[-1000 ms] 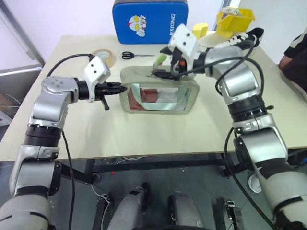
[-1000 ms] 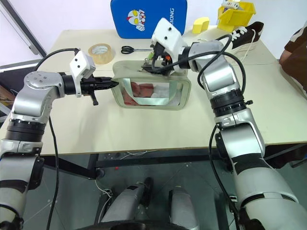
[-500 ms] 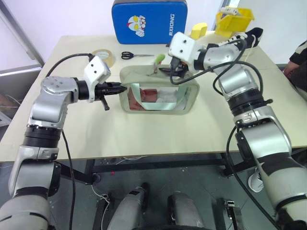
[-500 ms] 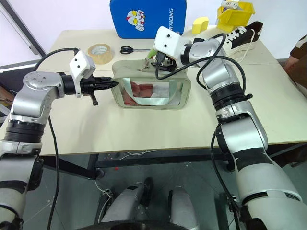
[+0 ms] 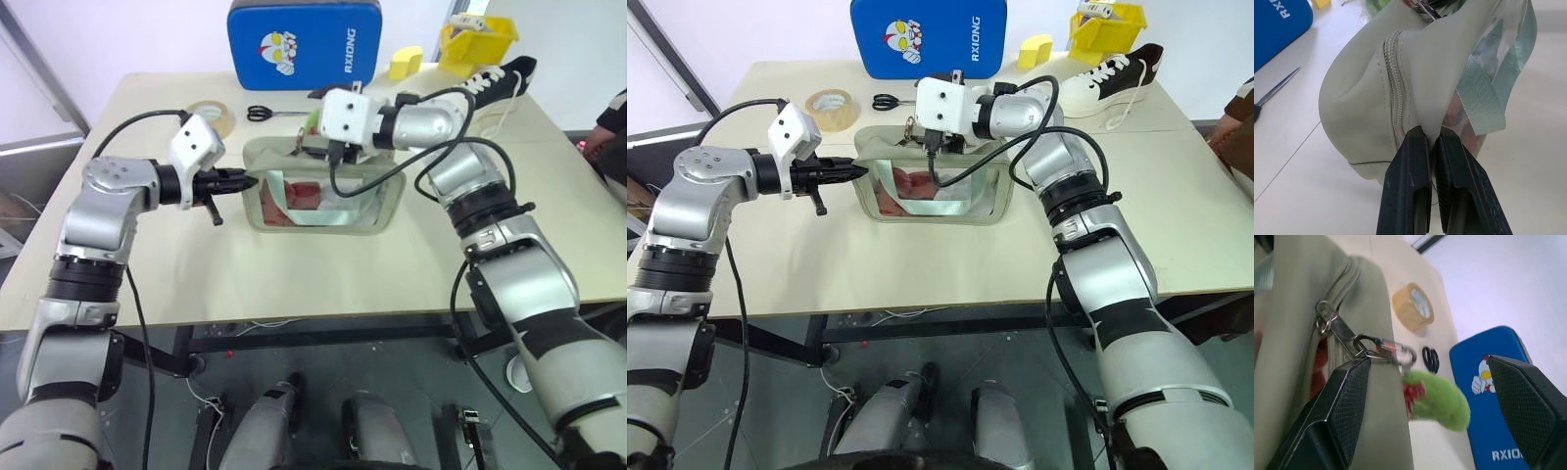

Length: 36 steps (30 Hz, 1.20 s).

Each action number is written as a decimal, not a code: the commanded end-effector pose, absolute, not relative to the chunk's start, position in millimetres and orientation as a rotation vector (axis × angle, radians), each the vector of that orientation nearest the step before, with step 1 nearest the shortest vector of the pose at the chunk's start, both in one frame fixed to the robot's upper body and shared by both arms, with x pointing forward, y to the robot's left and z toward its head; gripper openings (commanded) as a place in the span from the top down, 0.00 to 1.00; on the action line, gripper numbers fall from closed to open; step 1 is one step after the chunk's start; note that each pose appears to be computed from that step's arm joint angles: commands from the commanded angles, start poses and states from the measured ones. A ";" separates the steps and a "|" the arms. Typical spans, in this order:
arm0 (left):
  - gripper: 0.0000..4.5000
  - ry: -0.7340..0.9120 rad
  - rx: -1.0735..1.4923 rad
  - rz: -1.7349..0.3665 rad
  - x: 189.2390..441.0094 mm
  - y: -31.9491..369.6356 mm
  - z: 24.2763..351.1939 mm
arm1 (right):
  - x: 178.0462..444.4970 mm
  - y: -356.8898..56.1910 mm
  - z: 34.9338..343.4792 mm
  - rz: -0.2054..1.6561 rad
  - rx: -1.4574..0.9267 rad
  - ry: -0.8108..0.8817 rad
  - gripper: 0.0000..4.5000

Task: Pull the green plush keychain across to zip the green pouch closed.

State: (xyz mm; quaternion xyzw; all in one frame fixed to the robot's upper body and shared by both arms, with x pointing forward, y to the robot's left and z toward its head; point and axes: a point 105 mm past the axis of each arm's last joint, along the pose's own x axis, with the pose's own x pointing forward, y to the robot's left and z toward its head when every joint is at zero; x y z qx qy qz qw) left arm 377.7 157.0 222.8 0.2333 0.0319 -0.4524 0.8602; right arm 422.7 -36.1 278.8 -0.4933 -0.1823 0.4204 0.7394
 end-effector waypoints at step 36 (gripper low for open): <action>1.00 -0.005 0.502 -0.938 375.8 155.6 242.2 | 410.4 -2.5 280.5 0.848 -1.610 -0.796 0.15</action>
